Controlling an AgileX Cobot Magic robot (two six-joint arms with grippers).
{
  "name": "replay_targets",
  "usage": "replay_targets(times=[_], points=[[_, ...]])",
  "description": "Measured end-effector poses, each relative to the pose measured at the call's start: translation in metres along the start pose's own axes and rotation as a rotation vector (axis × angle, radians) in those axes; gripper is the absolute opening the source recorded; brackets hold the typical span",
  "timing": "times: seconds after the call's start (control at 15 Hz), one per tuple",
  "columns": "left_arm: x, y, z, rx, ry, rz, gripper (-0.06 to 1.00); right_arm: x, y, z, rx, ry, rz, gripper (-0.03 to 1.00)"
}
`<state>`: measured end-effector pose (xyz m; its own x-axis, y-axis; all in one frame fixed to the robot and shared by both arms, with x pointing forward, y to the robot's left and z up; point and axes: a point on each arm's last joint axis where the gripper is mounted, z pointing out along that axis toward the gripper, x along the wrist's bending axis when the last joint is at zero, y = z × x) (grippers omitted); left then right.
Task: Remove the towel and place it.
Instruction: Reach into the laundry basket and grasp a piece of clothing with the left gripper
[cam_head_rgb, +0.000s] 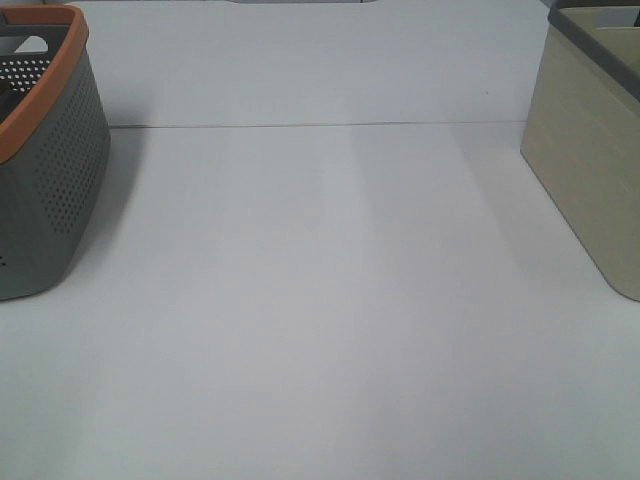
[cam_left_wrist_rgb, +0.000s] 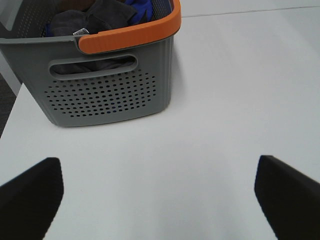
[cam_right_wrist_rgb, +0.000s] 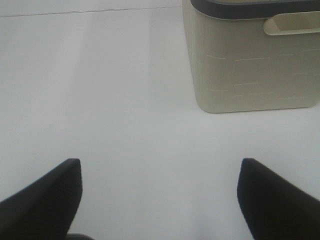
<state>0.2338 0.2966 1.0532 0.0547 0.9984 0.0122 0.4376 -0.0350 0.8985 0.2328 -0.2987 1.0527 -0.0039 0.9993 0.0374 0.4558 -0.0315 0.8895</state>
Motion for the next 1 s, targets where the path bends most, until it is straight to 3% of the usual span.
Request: replay_targets(times=[0.8, 1.0], points=[[0.0, 0.002, 0.0, 0.008, -0.002, 0.002, 0.98, 0.0, 0.0, 0.0, 0.0, 0.0, 0.0, 0.83], [0.0, 0.039, -0.009, 0.063, -0.012, 0.052, 0.98, 0.0, 0.0, 0.0, 0.0, 0.0, 0.0, 0.83]])
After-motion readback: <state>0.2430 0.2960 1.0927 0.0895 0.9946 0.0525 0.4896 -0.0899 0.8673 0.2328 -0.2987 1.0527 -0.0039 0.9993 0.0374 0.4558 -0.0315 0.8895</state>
